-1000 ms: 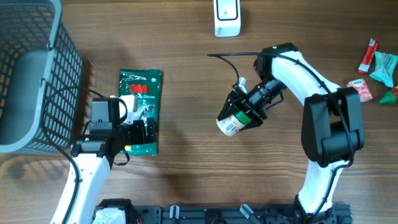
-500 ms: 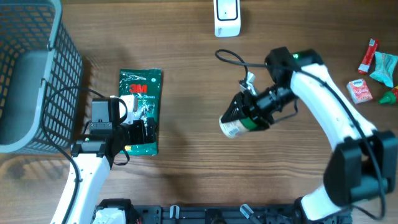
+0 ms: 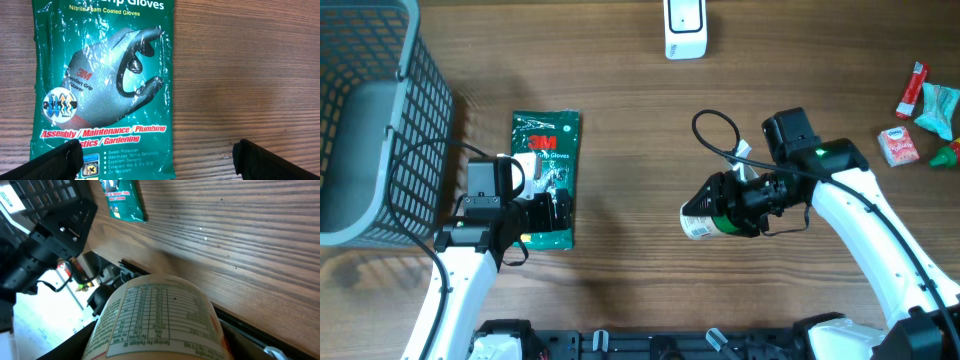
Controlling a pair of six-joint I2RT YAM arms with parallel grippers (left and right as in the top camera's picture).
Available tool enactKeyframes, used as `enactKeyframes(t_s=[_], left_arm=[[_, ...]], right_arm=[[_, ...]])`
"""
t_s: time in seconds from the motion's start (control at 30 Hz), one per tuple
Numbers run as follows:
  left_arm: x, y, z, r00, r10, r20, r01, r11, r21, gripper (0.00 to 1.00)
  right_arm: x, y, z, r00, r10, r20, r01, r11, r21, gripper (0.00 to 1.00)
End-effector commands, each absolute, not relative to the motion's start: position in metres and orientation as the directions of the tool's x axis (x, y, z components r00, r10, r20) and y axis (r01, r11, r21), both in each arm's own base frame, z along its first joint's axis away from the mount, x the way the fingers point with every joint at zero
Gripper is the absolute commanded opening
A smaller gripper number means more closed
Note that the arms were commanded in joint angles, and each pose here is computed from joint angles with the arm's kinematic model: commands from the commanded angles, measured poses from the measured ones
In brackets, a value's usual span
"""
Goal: Scan the item barcode
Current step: 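Lift the jar and tip it onto its side, then hold the jar label under the white scanner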
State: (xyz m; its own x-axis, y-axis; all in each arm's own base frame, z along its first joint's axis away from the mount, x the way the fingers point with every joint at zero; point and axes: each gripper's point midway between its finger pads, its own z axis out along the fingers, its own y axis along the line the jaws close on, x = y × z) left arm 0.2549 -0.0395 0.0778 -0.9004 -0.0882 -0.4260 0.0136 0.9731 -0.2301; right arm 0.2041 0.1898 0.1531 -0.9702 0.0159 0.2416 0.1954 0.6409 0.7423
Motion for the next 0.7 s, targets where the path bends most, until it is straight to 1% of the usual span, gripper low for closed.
enactKeyframes(t_s=[0.0,0.1,0.2,0.23,0.27,0.3,0.37,0.47,0.53,0.57,0.6,0.67], left_arm=[[0.256,-0.038,0.078,-0.898,-0.104,-0.427,-0.001,0.972,-0.235,1.00],[0.256,-0.038,0.078,-0.898,-0.104,-0.427,-0.001,0.972,-0.235,1.00],[0.256,-0.038,0.078,-0.898,-0.104,-0.427,-0.001,0.972,-0.235,1.00],[0.256,-0.038,0.078,-0.898,-0.104,-0.427,-0.001,0.972,-0.235,1.00],[0.256,-0.038,0.078,-0.898,-0.104,-0.427,-0.001,0.972,-0.235,1.00],[0.256,-0.038,0.078,-0.898,-0.104,-0.427,-0.001,0.972,-0.235,1.00],[0.256,-0.038,0.078,-0.898,-0.104,-0.427,-0.001,0.972,-0.235,1.00],[0.256,-0.038,0.078,-0.898,-0.104,-0.427,-0.001,0.972,-0.235,1.00],[0.256,-0.038,0.078,-0.898,-0.104,-0.427,-0.001,0.972,-0.235,1.00],[0.256,-0.038,0.078,-0.898,-0.104,-0.427,-0.001,0.972,-0.235,1.00],[0.256,-0.038,0.078,-0.898,-0.104,-0.427,-0.001,0.972,-0.235,1.00],[0.256,-0.038,0.078,-0.898,-0.104,-0.427,-0.001,0.972,-0.235,1.00]], right_arm=[[0.207,0.196,0.164,-0.974,0.017,0.228,0.192,0.599,0.778,0.49],[0.214,0.200,0.168,-0.968,0.049,0.247,0.230,0.573,0.787,0.49],[0.213,0.204,0.176,-0.961,0.042,0.275,0.254,0.532,0.807,0.49],[0.218,0.201,0.170,-0.967,0.060,0.247,0.237,0.563,0.791,0.47],[0.223,0.194,0.159,-0.972,0.094,0.216,0.228,0.617,0.753,0.47],[0.235,0.183,0.146,-0.980,0.134,0.145,0.197,0.685,0.701,0.47],[0.255,0.175,0.140,-0.984,0.172,0.045,0.158,0.730,0.664,0.47],[0.291,0.182,0.157,-0.975,0.182,-0.124,0.041,0.704,0.709,0.44],[0.312,0.181,0.168,-0.952,0.207,-0.225,-0.011,0.712,0.702,0.44],[0.322,0.178,0.170,-0.936,0.225,-0.272,-0.023,0.730,0.683,0.43],[0.336,0.169,0.170,-0.906,0.255,-0.337,-0.024,0.765,0.643,0.41],[0.355,0.152,0.169,-0.857,0.297,-0.421,0.004,0.821,0.571,0.38]])
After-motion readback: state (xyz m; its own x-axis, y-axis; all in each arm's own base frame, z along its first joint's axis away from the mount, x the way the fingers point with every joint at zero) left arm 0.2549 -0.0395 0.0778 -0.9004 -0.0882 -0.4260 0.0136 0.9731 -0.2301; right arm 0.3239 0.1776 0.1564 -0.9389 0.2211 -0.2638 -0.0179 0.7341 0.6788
